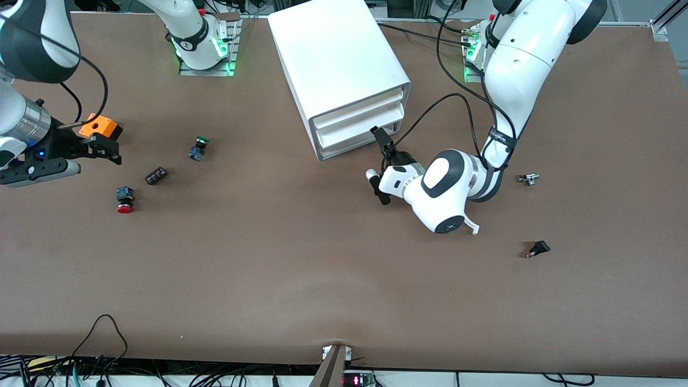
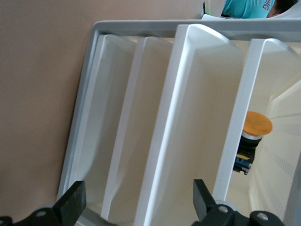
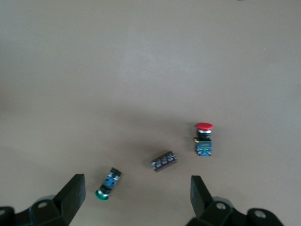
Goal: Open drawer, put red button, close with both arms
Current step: 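Pull the drawer open with the left gripper while the right gripper grasps the button, then lift the red button with the right gripper while the left gripper pulls the drawer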
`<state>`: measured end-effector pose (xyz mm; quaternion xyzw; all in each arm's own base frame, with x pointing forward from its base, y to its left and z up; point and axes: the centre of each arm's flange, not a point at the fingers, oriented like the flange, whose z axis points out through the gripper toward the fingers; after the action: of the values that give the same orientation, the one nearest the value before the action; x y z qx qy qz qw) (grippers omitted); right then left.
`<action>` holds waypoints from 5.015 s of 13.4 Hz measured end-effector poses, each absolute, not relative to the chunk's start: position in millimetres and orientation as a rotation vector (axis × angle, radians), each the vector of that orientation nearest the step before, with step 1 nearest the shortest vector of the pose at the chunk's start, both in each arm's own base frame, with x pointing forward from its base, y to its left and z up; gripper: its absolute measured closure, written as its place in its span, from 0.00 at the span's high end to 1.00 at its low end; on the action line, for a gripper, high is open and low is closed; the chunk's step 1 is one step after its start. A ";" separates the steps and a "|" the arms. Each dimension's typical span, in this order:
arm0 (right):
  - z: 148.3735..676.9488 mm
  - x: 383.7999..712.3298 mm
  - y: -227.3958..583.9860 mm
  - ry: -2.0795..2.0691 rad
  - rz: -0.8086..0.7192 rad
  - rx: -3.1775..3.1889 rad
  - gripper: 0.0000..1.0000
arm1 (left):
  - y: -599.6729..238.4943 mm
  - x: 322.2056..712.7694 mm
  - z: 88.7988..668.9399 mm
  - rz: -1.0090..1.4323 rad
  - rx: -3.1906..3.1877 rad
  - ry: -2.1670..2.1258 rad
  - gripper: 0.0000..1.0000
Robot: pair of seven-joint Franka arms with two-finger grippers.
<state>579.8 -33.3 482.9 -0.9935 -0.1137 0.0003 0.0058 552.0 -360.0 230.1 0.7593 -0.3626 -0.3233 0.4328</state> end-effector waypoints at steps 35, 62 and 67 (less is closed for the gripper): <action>204.2 554.9 -180.8 -0.457 -0.062 -3.110 0.97 | -386.1 526.8 205.8 -0.873 1.816 -0.905 0.16; 365.4 624.8 -30.4 -0.413 -0.105 -2.971 0.41 | -350.0 580.3 221.8 -0.750 1.910 -0.869 0.16; 425.0 640.0 29.4 -0.381 -0.025 -2.996 0.41 | -337.8 593.9 226.5 -0.718 1.942 -0.860 0.16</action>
<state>640.0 29.4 425.0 -0.9901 -0.1261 -0.0082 0.0605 593.9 -337.8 226.5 0.7801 -0.3453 -0.2886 0.4348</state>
